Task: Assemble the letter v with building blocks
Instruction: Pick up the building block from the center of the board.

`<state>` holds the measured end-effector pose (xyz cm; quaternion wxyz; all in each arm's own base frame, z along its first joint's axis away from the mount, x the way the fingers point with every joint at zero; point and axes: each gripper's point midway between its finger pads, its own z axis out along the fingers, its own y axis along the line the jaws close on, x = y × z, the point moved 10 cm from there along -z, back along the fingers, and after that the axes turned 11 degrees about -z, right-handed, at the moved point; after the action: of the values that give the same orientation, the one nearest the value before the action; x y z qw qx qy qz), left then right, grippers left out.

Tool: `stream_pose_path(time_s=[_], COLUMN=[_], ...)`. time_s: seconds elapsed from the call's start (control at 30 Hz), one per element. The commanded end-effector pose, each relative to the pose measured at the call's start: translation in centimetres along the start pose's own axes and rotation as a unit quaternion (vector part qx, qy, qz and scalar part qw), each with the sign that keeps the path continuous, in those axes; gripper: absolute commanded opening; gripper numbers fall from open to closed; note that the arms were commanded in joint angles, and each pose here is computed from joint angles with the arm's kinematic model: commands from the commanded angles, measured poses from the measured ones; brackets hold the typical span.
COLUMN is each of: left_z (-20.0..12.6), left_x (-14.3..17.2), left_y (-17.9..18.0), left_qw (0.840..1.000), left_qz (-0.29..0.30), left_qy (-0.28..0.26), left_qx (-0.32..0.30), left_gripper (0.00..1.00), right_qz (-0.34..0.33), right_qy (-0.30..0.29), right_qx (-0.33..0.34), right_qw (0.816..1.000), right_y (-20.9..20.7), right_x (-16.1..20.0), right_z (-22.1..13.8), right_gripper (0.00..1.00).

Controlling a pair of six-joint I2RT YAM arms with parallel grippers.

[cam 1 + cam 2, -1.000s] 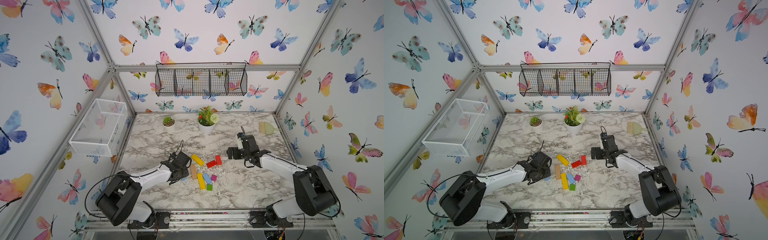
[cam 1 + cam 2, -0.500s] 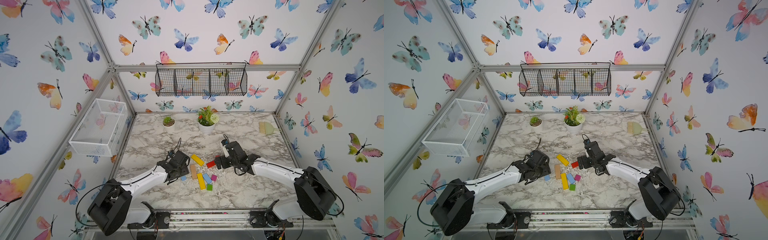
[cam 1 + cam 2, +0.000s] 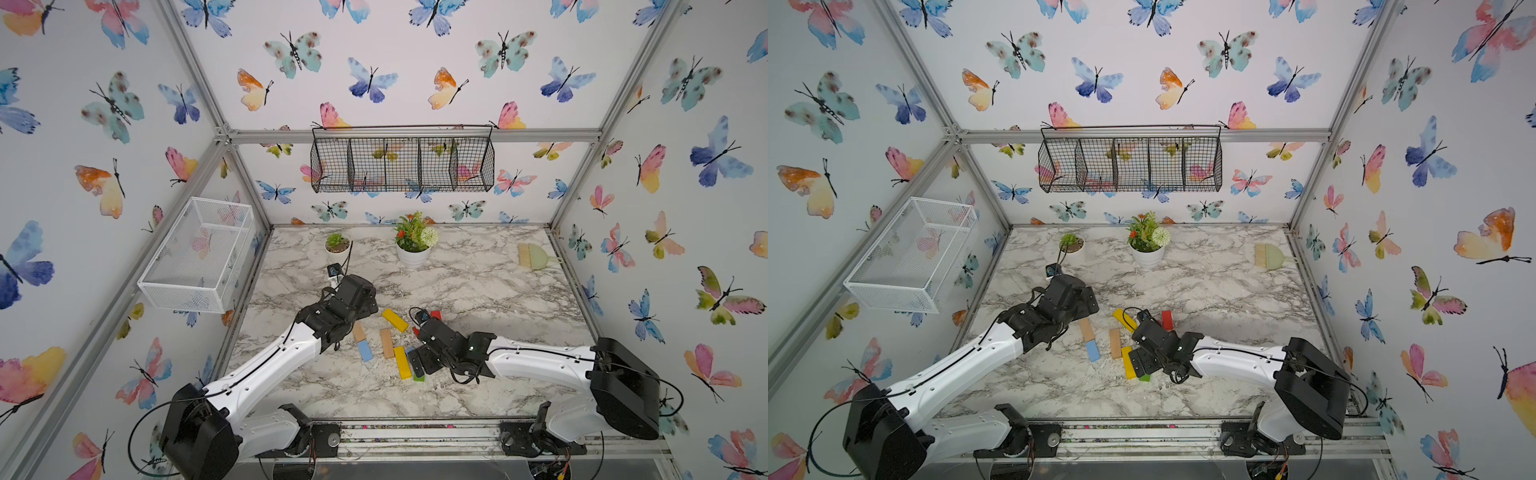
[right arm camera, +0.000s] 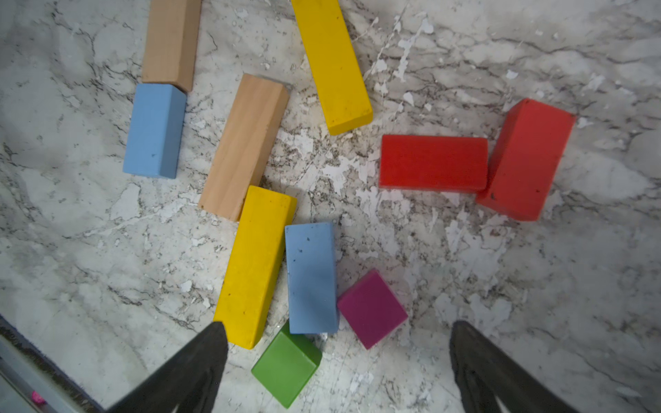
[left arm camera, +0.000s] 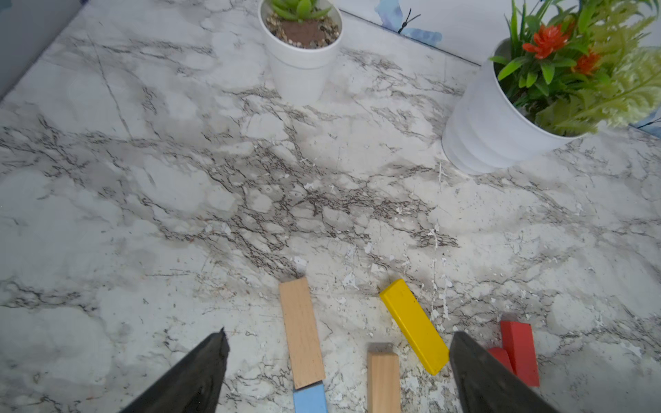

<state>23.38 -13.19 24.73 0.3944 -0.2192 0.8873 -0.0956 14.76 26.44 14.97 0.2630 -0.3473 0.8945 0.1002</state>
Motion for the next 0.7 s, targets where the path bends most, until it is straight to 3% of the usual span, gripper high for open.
stream_pose_path(time_s=[0.0, 0.3, 0.67], left_z=[-0.3, -0.8, -0.5], left_x=[-1.8, -5.0, -5.9], left_y=[1.3, 4.0, 4.8], left_qw=[0.999, 0.996, 0.996], left_qz=[0.011, -0.033, -0.035], left_qy=[-0.037, -0.077, -0.082], left_qx=[-0.021, 0.019, 0.030], left_gripper=[1.00, 0.98, 0.98], right_qz=[0.010, 0.027, 0.036], right_qy=[0.005, 0.020, 0.050], right_qx=[0.023, 0.020, 0.029], right_qw=[1.000, 0.999, 0.998], right_y=[0.4, 0.5, 0.7], right_x=[-0.3, 0.4, 1.0], right_z=[-0.3, 0.0, 0.6], right_gripper=[0.99, 0.98, 0.99])
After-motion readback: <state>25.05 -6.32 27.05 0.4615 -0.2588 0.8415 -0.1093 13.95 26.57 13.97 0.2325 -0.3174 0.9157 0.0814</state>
